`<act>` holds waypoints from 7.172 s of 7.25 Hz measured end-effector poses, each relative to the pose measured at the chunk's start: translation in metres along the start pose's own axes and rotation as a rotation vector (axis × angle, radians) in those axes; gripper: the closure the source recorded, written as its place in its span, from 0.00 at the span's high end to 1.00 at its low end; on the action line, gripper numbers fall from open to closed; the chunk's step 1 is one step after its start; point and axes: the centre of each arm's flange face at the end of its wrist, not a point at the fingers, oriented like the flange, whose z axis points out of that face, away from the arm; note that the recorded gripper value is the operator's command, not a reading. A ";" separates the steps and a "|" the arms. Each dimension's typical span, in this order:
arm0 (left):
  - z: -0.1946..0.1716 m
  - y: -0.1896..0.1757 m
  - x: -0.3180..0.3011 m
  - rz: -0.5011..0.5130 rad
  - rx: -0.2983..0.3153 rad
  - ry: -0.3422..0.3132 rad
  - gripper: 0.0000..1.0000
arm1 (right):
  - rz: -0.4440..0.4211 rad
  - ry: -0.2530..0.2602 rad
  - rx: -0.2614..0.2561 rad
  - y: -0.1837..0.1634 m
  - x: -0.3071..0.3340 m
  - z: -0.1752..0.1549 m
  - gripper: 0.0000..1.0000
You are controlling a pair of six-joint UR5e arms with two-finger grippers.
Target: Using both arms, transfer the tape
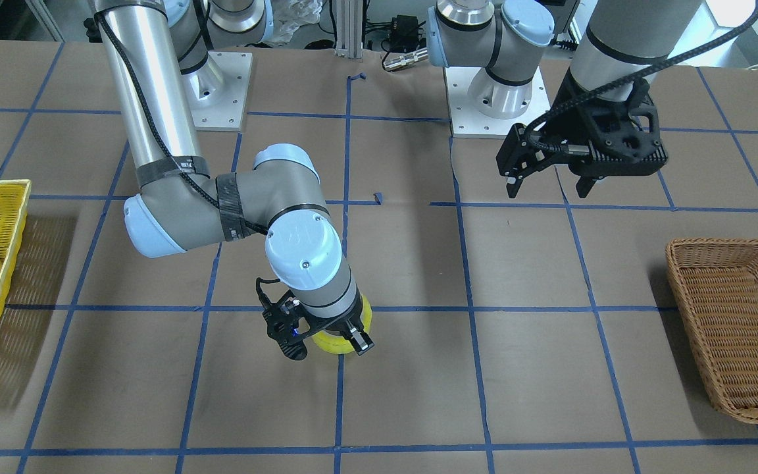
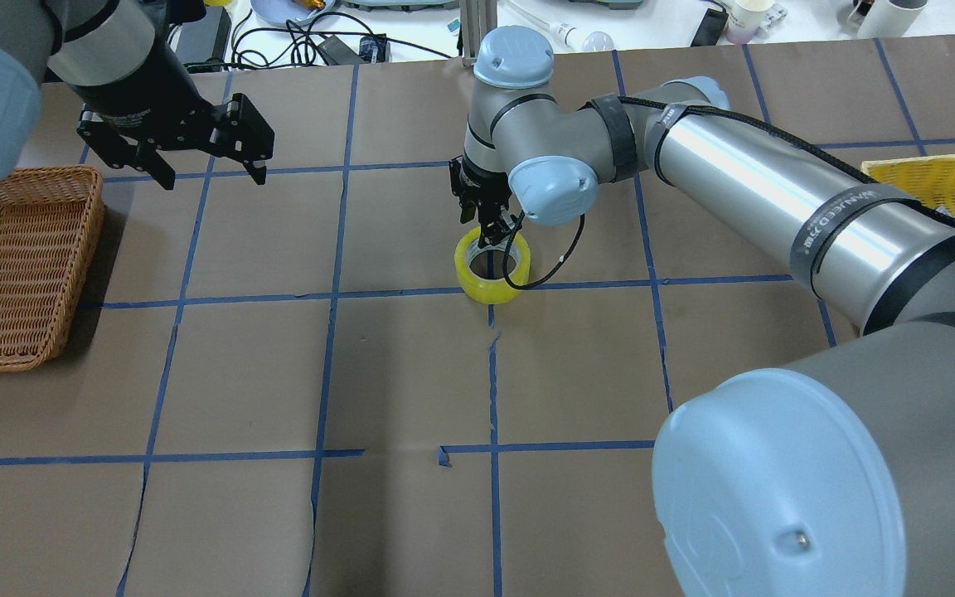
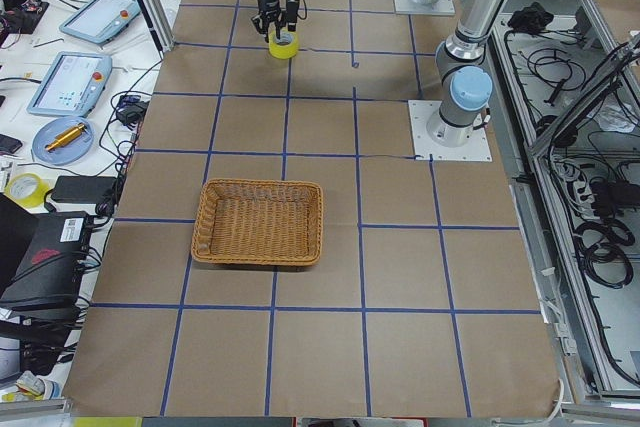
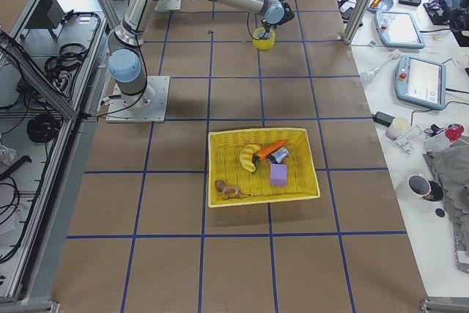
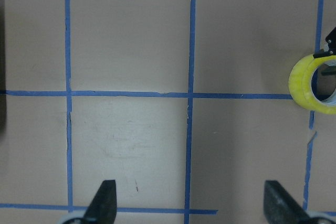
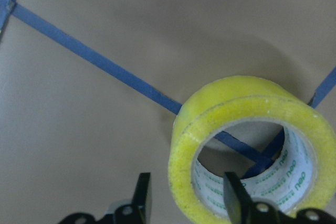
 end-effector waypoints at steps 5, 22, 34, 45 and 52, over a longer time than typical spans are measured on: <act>0.068 -0.022 0.046 0.050 -0.009 0.054 0.97 | -0.403 0.046 0.101 -0.113 0.064 -0.153 1.00; 0.178 -0.098 0.060 -0.023 -0.078 0.076 0.02 | -1.093 0.208 0.069 -0.089 0.164 -0.268 1.00; 0.256 -0.073 -0.539 0.227 -0.040 0.010 0.00 | -1.084 0.173 0.121 -0.081 0.187 -0.259 1.00; 0.150 -0.096 -0.384 0.194 -0.012 -0.002 1.00 | -1.053 0.189 0.114 -0.080 0.187 -0.252 1.00; -0.017 -0.019 -0.011 -0.075 0.021 0.032 1.00 | -1.056 0.195 0.106 -0.079 0.191 -0.247 1.00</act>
